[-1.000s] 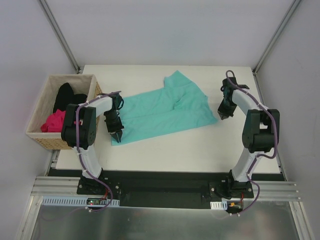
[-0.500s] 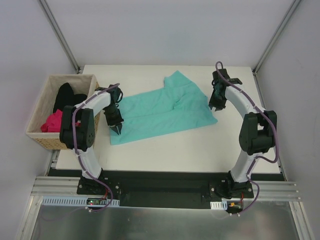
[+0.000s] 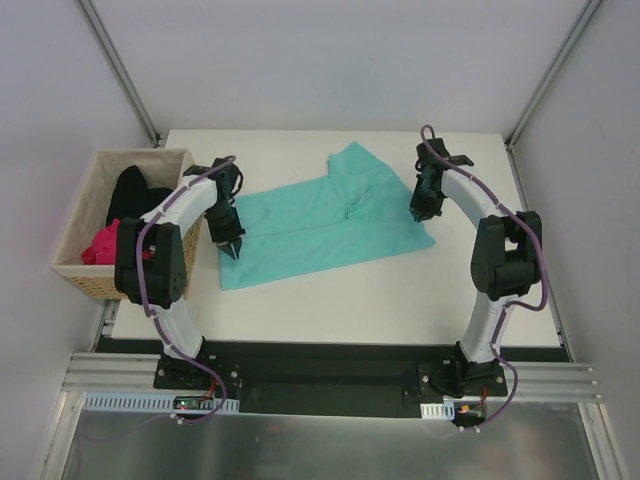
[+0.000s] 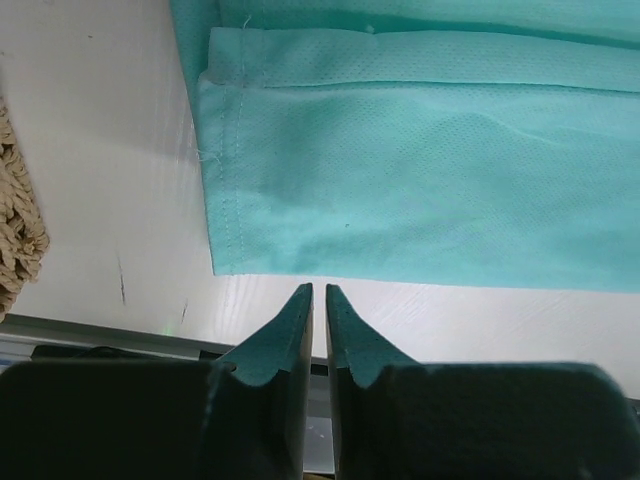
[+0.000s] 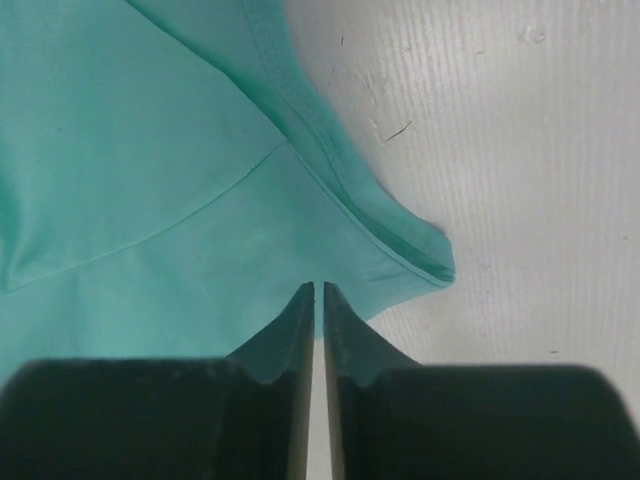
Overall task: Fold and stack the t-shirts
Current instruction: Fold the flattened tshirt in 1/3 of the way
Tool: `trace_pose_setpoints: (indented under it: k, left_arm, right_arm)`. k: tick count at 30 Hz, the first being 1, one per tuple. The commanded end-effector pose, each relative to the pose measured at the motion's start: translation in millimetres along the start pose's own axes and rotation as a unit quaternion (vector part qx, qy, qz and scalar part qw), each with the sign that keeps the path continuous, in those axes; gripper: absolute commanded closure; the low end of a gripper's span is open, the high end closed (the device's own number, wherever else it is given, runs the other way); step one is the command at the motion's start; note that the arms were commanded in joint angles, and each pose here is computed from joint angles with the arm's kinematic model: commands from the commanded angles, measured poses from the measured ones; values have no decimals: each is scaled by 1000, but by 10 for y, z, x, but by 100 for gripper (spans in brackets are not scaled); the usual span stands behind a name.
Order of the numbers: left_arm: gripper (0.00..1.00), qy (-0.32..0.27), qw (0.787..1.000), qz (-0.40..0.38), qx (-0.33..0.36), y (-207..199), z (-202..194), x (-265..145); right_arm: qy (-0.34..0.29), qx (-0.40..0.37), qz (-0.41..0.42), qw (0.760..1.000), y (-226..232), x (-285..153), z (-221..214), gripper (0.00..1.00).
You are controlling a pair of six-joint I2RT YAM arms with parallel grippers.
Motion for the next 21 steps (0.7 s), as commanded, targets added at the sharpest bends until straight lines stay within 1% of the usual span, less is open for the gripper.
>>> trace_pose_setpoints:
  k: [1,4,13,17,21]
  left_arm:
    - [91,-72,997,-15,9,-31,102,-507]
    - [91,-111,994,-19,6,-40,132,-769]
    - [90,-167,986,-16,-7,29,133,-1265]
    - [90,-180,983,-18,-9,51,118,-1373]
    - [90,-182,983,-18,-11,69,108,-1401]
  right_arm:
    - [19,5,17,1000,147,119,-20,98]
    - [34,6,14,999,195,229,-36,99]
    - [54,14,9,998,242,391,-72,99]
    - [64,28,-11,997,147,435,-160,99]
    - [57,47,-38,997,12,418,-211,99]
Point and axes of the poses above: each gripper's point midway between its finger pads, its own x axis out along the fingers, its own y axis along the line the jaws close on, z = x × y, the point moved 1 cm from there along -x, back along the fingers, and after that the axes turned 15 degrees about x, right-handed, at the moved point
